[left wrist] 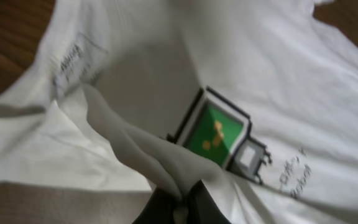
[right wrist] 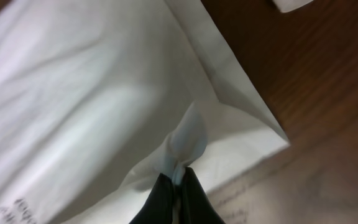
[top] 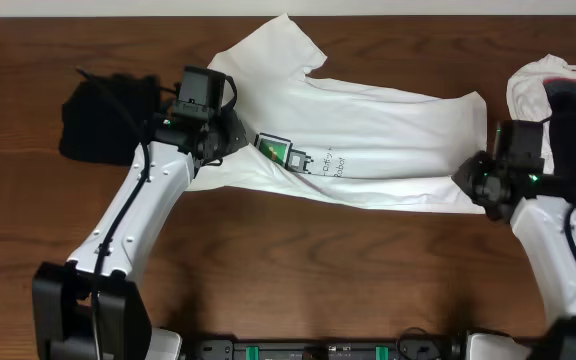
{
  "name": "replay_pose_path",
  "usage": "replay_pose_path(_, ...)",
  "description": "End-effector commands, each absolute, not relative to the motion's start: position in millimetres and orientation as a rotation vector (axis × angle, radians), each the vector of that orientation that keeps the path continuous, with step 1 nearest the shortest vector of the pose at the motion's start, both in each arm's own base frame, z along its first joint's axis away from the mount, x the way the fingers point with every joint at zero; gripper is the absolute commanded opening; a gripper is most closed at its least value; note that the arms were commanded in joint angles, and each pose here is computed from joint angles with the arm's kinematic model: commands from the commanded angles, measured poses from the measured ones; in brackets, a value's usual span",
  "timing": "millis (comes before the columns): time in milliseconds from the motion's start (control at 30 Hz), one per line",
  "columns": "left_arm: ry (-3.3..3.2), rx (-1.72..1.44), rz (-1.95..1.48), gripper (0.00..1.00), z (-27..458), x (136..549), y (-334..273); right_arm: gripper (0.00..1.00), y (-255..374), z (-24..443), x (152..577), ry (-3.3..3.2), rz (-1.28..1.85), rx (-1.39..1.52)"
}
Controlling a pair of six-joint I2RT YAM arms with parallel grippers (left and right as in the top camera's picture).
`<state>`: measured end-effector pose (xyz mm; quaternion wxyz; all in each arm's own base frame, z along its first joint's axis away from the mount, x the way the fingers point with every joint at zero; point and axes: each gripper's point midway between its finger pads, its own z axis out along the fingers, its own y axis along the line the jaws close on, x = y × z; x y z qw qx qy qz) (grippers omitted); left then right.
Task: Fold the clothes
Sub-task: 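Lift the hem with both grippers and fold it up toward the collar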
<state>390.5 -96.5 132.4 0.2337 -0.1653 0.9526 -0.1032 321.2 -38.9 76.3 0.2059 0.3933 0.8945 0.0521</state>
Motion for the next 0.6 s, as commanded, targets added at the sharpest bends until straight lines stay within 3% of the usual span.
replay_pose_path(0, 2.544, -0.463, -0.153, 0.06, 141, 404, -79, 0.01, -43, 62, 329, 2.492, 0.111, 1.120)
replay_pose_path(567, 2.442, -0.408, -0.135, 0.06, 155, 426, -77, 0.01, -57, 54, 362, 2.389, 0.072, 1.097)
